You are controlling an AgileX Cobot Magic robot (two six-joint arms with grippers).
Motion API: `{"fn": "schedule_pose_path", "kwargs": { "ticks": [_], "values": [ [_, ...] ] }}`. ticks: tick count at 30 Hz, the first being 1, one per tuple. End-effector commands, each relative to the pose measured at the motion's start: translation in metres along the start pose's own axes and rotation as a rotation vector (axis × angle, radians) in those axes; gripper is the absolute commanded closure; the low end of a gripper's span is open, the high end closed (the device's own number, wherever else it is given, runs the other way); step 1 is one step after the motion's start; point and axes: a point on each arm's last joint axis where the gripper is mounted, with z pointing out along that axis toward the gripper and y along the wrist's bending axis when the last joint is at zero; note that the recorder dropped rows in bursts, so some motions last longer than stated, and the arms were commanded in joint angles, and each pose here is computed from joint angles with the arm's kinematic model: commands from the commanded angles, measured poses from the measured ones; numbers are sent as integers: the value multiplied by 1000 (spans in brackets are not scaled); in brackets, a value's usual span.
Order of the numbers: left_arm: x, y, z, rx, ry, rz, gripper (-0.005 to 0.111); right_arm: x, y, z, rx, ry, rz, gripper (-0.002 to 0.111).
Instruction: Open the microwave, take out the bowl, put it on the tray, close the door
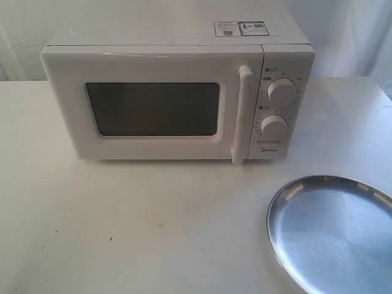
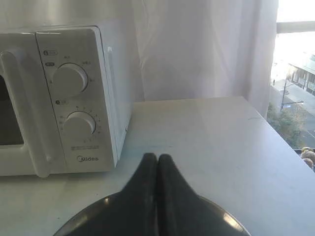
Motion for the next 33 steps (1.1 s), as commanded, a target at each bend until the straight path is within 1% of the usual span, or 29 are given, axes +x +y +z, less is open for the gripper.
{"fn": "schedule_pose_path", "kwargs": {
  "ticks": [1, 27, 33],
  "values": [
    [-1, 0, 0, 2, -4, -10, 107, 1, 0, 0, 1, -3, -3, 108],
    [-1, 0, 0, 2, -4, -10, 107, 1, 0, 0, 1, -3, -3, 108],
    [-1, 0, 0, 2, -4, -10, 107, -13, 0, -1, -3, -161, 10, 108]
  ]
}}
